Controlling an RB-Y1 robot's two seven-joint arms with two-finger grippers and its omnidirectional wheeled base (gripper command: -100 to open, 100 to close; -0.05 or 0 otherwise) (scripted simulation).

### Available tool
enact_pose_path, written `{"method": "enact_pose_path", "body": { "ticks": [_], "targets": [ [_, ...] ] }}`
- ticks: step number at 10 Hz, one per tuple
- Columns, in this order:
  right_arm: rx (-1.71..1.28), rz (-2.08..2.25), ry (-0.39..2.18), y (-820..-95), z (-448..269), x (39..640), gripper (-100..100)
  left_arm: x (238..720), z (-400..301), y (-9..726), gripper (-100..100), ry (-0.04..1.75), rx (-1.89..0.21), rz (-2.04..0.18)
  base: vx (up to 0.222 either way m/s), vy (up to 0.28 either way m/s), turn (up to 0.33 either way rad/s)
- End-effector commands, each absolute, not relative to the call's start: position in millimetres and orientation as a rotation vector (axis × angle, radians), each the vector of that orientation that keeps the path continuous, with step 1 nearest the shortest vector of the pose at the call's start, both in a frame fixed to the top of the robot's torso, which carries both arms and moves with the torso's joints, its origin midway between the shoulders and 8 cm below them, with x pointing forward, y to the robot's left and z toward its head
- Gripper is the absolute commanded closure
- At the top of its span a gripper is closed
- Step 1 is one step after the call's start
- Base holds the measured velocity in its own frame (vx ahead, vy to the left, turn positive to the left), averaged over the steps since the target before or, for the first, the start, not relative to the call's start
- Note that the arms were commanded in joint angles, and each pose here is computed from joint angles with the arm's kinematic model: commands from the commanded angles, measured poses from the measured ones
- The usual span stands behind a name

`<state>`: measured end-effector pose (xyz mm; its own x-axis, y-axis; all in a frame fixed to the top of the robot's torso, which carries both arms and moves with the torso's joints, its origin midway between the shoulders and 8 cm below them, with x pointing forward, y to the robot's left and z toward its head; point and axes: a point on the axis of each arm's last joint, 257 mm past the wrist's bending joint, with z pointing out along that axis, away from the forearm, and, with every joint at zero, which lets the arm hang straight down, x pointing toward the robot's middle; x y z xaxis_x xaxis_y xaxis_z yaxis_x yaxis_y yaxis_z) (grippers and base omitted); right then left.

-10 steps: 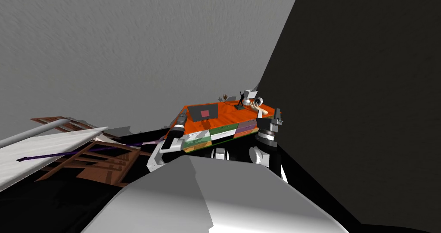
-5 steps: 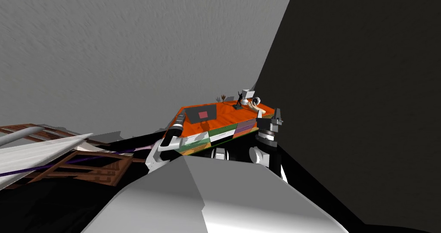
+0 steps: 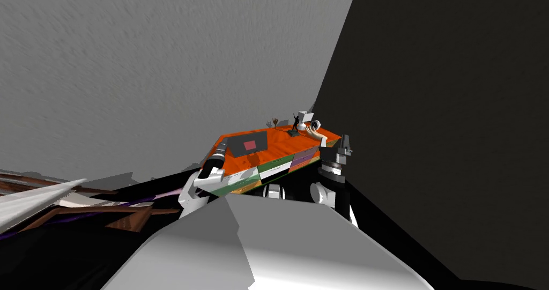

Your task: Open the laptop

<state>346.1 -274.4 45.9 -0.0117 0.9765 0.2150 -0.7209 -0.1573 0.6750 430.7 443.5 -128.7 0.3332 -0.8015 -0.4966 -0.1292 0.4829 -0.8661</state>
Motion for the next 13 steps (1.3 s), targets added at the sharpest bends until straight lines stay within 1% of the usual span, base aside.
{"method": "enact_pose_path", "body": {
  "ticks": [1,4,7,8,11,13],
  "targets": [
    [0.762,1.574,0.443,-274.5,45.9,346.1,0,431.5,-138.1,460.3,-100,1.189,-1.038,-0.495,0.036,0.030,-0.085],
    [0.762,1.574,0.443,-274.4,45.9,346.1,0,430.3,-145.0,477.5,-100,1.203,-1.073,-0.443,0.026,0.023,-0.070],
    [0.762,1.574,0.443,-274.5,45.8,346.0,0,431.6,-139.3,473.4,-100,1.197,-1.065,-0.453,0.045,0.034,-0.020],
    [0.762,1.574,0.443,-274.5,45.9,346.0,0,431.6,-139.1,473.6,100,1.197,-1.066,-0.452,0.000,0.000,0.000],
    [0.762,1.574,0.443,-274.4,45.9,346.1,0,421.3,-129.0,471.1,100,1.209,-1.100,-0.449,-0.005,0.012,-0.029],
    [0.762,1.574,0.443,-274.4,45.9,346.1,0,419.1,-139.2,474.1,100,1.230,-1.134,-0.431,-0.003,0.004,-0.011]
  ]
}}
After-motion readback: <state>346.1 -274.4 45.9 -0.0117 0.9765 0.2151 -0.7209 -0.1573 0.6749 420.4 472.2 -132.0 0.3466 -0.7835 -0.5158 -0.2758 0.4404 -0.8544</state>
